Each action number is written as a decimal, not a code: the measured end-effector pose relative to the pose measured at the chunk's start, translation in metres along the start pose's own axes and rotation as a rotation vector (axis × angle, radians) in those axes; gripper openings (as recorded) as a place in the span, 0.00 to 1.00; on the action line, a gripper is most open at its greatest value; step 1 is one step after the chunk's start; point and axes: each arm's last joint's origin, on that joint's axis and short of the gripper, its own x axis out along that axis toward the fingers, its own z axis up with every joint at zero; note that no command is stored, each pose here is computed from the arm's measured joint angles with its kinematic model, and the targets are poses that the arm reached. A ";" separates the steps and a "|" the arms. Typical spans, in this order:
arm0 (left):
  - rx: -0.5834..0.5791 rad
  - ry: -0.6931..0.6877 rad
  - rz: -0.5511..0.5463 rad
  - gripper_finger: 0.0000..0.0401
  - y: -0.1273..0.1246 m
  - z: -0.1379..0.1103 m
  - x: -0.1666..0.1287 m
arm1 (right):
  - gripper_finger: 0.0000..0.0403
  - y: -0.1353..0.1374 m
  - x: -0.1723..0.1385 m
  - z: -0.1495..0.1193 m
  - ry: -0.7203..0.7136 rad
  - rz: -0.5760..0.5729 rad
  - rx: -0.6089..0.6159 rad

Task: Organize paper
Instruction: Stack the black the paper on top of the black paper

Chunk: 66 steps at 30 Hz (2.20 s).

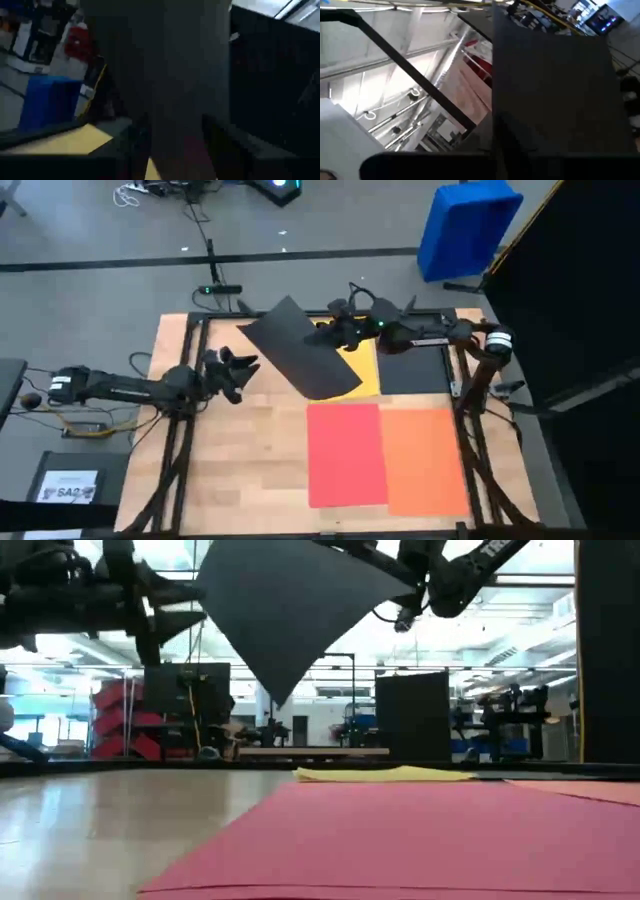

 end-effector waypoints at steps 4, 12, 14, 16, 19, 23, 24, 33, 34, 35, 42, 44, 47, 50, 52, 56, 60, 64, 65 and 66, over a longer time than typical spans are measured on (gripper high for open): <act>0.053 0.037 0.018 0.38 0.002 -0.005 0.001 | 0.00 0.001 0.002 -0.002 -0.002 0.005 -0.004; 0.129 0.043 0.010 0.38 0.005 -0.009 0.008 | 0.00 0.004 0.004 -0.003 0.000 0.022 -0.009; 0.143 0.058 0.026 0.38 0.008 -0.011 0.009 | 0.00 0.007 0.004 -0.004 0.002 0.029 -0.013; 0.144 0.053 0.030 0.38 0.009 -0.011 0.010 | 0.00 0.011 0.004 -0.002 0.000 0.037 -0.018; 0.141 0.040 -0.004 0.38 0.009 -0.010 0.012 | 0.00 0.014 0.004 -0.002 0.001 0.046 -0.024; 0.172 -0.020 -0.111 0.38 0.003 -0.002 0.015 | 0.00 0.014 0.004 -0.002 0.001 0.047 -0.025; 0.184 -0.025 -0.139 0.38 0.002 -0.001 0.016 | 0.00 0.014 0.004 -0.002 0.002 0.047 -0.024; 0.220 -0.019 -0.347 0.38 -0.014 0.011 0.031 | 0.00 0.014 0.004 -0.002 0.001 0.044 -0.031; 0.217 -0.022 -0.356 0.38 -0.015 0.012 0.033 | 0.00 0.013 0.003 -0.001 0.000 0.041 -0.033; 0.212 -0.024 -0.357 0.36 -0.016 0.013 0.035 | 0.00 0.013 0.003 0.000 0.001 0.039 -0.033; 0.090 -0.030 -0.324 0.13 -0.017 0.018 0.038 | 0.00 -0.004 -0.009 0.003 0.074 -0.130 0.000; 0.056 -0.030 -0.305 0.04 -0.017 0.018 0.038 | 0.00 -0.008 -0.015 0.003 0.111 -0.207 -0.005; 0.000 -0.036 -0.250 0.01 -0.015 0.018 0.039 | 0.00 -0.009 -0.023 0.004 0.157 -0.303 -0.014; -0.053 -0.040 -0.193 0.00 -0.013 0.018 0.039 | 0.00 -0.007 -0.031 0.004 0.197 -0.373 -0.014; -0.100 -0.035 -0.143 0.00 -0.010 0.017 0.040 | 0.00 -0.004 -0.035 0.003 0.218 -0.413 -0.011; -0.168 -0.006 -0.073 0.00 -0.007 0.022 0.053 | 0.00 0.008 -0.042 0.003 0.232 -0.493 -0.025; -0.170 0.051 -0.060 0.00 -0.011 0.030 0.077 | 0.00 0.026 -0.050 0.005 0.226 -0.563 -0.057; -0.161 0.107 -0.066 0.00 -0.017 0.042 0.110 | 0.00 0.048 -0.062 0.008 0.216 -0.654 -0.090; -0.159 0.120 -0.063 0.00 -0.018 0.044 0.120 | 0.00 0.052 -0.066 0.008 0.219 -0.681 -0.092; -0.156 0.137 -0.057 0.00 -0.017 0.045 0.129 | 0.00 0.058 -0.070 0.008 0.218 -0.709 -0.095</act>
